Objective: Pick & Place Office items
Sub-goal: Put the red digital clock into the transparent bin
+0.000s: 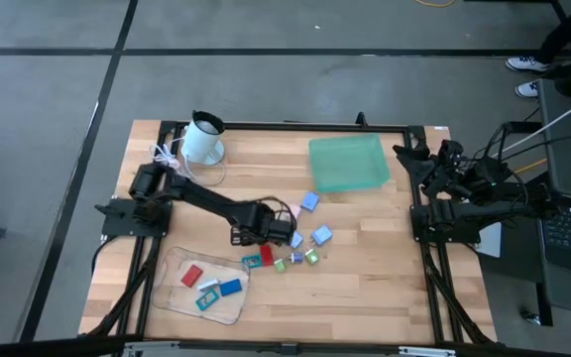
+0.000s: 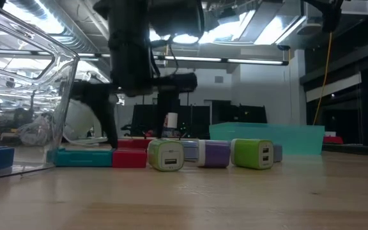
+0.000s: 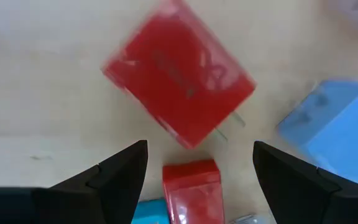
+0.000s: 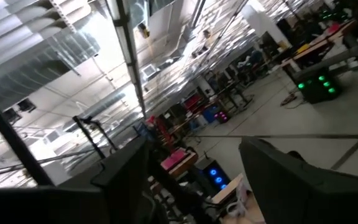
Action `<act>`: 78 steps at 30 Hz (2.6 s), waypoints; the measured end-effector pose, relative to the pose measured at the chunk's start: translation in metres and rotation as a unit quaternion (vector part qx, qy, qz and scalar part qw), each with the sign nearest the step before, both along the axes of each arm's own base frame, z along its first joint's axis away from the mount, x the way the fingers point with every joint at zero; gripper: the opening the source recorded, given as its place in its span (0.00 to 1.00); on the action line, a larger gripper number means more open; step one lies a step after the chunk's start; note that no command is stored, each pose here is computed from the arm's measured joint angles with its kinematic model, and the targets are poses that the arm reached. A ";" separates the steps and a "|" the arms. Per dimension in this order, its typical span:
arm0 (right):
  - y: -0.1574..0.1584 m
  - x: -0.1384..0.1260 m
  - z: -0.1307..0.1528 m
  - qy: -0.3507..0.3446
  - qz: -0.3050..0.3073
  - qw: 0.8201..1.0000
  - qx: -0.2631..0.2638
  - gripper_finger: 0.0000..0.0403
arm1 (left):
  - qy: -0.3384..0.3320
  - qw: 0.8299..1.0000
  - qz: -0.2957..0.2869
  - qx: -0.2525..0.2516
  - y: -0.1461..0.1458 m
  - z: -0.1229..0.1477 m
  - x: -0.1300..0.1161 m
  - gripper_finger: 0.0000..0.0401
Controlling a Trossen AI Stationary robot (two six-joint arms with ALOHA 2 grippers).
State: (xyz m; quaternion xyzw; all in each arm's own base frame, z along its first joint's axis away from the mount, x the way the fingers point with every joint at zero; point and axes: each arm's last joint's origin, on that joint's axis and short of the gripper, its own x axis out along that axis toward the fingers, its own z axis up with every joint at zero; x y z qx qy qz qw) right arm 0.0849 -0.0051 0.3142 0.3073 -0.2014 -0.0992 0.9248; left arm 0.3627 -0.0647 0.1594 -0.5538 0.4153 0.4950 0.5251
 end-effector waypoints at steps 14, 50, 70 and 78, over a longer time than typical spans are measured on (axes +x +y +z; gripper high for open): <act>0.005 0.001 0.001 -0.010 0.094 0.996 0.005 0.65 | 0.013 0.998 0.054 0.008 -0.023 -0.015 0.010 0.71; 0.007 0.002 -0.003 0.014 0.115 0.993 -0.029 0.65 | 0.031 0.997 0.052 -0.058 -0.040 -0.017 0.007 0.44; 0.006 0.002 -0.003 0.015 0.108 0.994 -0.030 0.65 | -0.095 0.985 0.020 0.142 -0.006 0.040 0.009 0.38; 0.006 0.002 -0.003 0.015 0.099 0.994 -0.030 0.65 | -0.190 0.952 -0.063 0.230 0.003 0.111 -0.010 0.38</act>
